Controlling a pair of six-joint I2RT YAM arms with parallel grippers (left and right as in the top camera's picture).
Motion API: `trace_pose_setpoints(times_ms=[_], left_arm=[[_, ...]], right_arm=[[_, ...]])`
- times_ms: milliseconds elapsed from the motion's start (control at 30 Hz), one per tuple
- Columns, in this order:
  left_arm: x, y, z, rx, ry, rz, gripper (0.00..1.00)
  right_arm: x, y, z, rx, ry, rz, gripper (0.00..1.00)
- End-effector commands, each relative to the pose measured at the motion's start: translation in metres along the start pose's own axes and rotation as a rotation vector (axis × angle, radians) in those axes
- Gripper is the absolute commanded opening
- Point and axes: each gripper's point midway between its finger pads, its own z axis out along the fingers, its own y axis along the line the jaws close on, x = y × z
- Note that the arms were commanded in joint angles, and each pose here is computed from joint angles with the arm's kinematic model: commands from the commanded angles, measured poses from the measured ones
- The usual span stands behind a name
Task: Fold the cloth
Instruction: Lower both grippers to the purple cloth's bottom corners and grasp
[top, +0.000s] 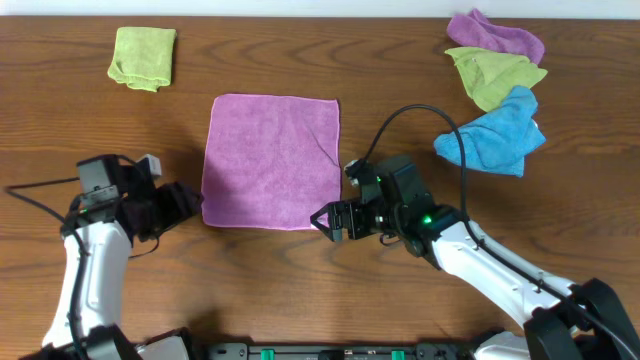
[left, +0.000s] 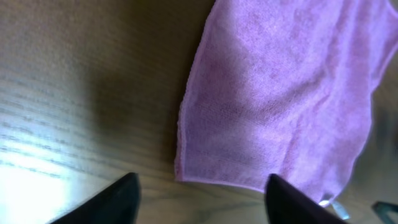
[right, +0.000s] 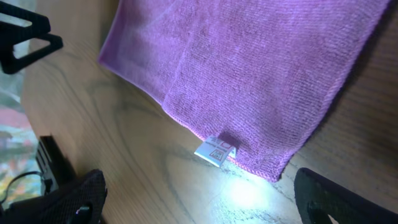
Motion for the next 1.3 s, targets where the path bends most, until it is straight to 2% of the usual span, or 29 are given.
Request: trace_pose_setpoints(times_ms=[0,200,300,367,433,533,700,833,900,967,1033,1167,1267], left_arm=[[0.002,-0.010,0.002,0.104,0.027,0.000,0.76],[0.006,-0.017,0.002,0.153,0.049,-0.011,0.93],[0.006,-0.018,0.002,0.157,0.049,-0.011,0.97],[0.005,-0.018,0.002,0.157,0.047,-0.009,0.97],[0.005,-0.018,0.002,0.157,0.045,-0.008,0.96],[0.004,-0.018,0.002,0.157,0.045,-0.036,0.96],[0.007,-0.018,0.002,0.152,0.055,-0.050,0.95],[0.010,-0.019,0.003,0.149,0.069,-0.049,0.95],[0.014,-0.014,0.004,0.119,0.082,-0.057,0.95],[0.013,-0.007,0.005,0.075,0.075,-0.062,1.00],[0.011,0.001,0.006,0.030,0.066,-0.079,1.00],[0.003,-0.005,0.013,0.088,0.053,-0.066,1.00],[0.000,-0.012,0.022,0.157,0.070,-0.092,1.00]], right_arm=[[-0.005,0.001,-0.004,-0.026,-0.004,0.045,0.96],[0.001,0.002,-0.005,-0.045,0.022,0.063,0.97],[0.001,0.003,-0.005,-0.049,0.026,0.111,0.94],[0.001,0.004,-0.005,-0.049,0.028,0.178,0.94],[0.002,0.004,-0.005,-0.054,0.035,0.184,0.94],[0.009,0.001,-0.005,-0.038,0.057,0.151,0.99],[0.020,-0.020,-0.006,0.073,0.078,0.185,0.89],[0.023,-0.025,-0.007,0.098,0.086,0.194,0.89],[0.028,-0.030,-0.008,0.131,0.100,0.203,0.89],[0.027,-0.031,-0.008,0.136,0.095,0.185,0.90],[0.025,-0.033,-0.007,0.146,0.085,0.173,0.87],[0.025,-0.036,0.000,0.140,0.090,0.174,0.85],[0.028,-0.035,0.010,0.100,0.116,0.182,0.80]])
